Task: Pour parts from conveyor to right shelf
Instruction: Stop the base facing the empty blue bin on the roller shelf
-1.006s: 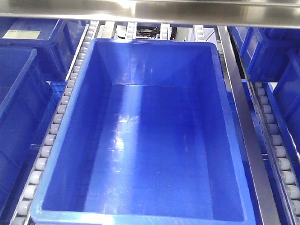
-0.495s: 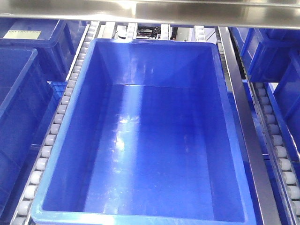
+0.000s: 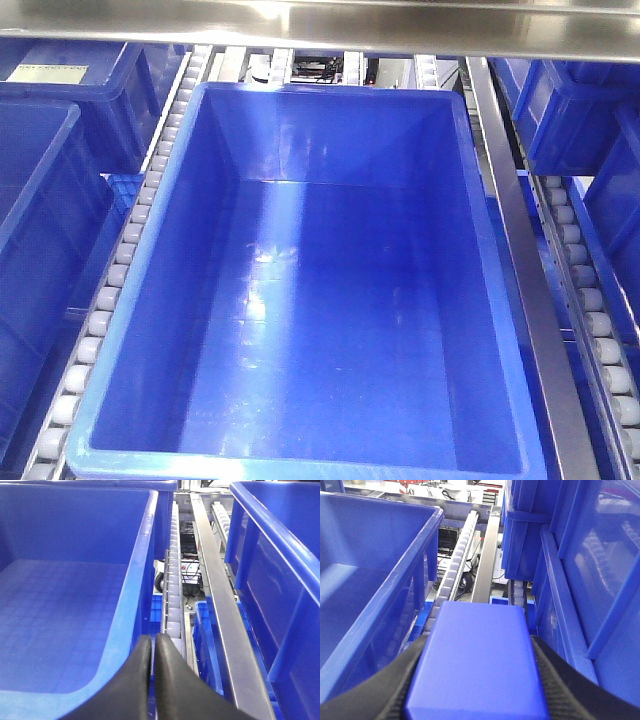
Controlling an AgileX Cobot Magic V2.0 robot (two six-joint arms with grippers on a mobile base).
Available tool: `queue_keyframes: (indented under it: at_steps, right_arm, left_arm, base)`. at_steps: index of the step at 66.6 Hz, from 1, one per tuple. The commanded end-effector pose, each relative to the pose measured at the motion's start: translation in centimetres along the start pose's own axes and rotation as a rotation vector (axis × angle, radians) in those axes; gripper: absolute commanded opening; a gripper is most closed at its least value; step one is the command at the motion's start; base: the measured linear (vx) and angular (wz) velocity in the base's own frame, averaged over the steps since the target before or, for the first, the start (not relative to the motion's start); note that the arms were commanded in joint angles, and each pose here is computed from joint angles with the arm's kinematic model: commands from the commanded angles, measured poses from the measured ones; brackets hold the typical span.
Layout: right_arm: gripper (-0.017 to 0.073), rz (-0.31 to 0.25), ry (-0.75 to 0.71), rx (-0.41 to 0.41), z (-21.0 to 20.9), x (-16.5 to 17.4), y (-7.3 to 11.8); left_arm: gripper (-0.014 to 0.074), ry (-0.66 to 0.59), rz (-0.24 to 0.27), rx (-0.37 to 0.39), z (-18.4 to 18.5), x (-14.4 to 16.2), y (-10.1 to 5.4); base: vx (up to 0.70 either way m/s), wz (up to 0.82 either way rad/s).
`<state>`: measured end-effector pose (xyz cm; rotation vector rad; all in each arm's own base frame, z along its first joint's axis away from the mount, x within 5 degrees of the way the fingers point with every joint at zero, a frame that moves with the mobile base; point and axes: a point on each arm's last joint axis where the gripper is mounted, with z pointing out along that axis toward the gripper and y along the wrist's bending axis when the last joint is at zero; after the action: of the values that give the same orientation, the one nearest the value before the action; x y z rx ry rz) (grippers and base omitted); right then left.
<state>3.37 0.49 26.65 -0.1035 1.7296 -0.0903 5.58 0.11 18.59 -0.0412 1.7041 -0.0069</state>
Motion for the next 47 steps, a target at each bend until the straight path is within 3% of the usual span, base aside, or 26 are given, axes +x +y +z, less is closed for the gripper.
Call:
queue_keyframes:
  at_steps: [1, 16, 27, 37, 47]
  right_arm:
    - [-0.0005, 0.011, -0.086, 0.022, 0.0, -1.4, -0.3]
    - [-0.0005, 0.068, -0.073, -0.004, 0.5, -1.6, -0.1]
    - [-0.0005, 0.082, 0.032, -0.014, 2.9, -2.3, -0.5]
    - [-0.0005, 0.045, 0.064, -0.071, 4.9, -4.8, -0.5]
    - [-0.0005, 0.013, 0.154, -0.176, 8.0, -6.8, 0.4]
  left_arm:
    - [-0.0006, -0.109, -0.016, 0.014, -0.3, -1.4, -0.1]
    - [-0.0006, -0.109, -0.016, 0.014, -0.3, -1.4, -0.1]
    - [-0.0006, -0.109, -0.016, 0.014, -0.3, -1.4, -0.1]
    - [-0.0006, -0.109, -0.016, 0.014, -0.3, -1.4, -0.1]
    - [-0.0006, -0.109, -0.016, 0.014, -0.3, -1.4, -0.1]
  base:
    - [0.0, 0.0]
    - [0.0, 0.0]
    - [0.0, 0.0]
    - [0.0, 0.0]
    - [0.0, 0.0]
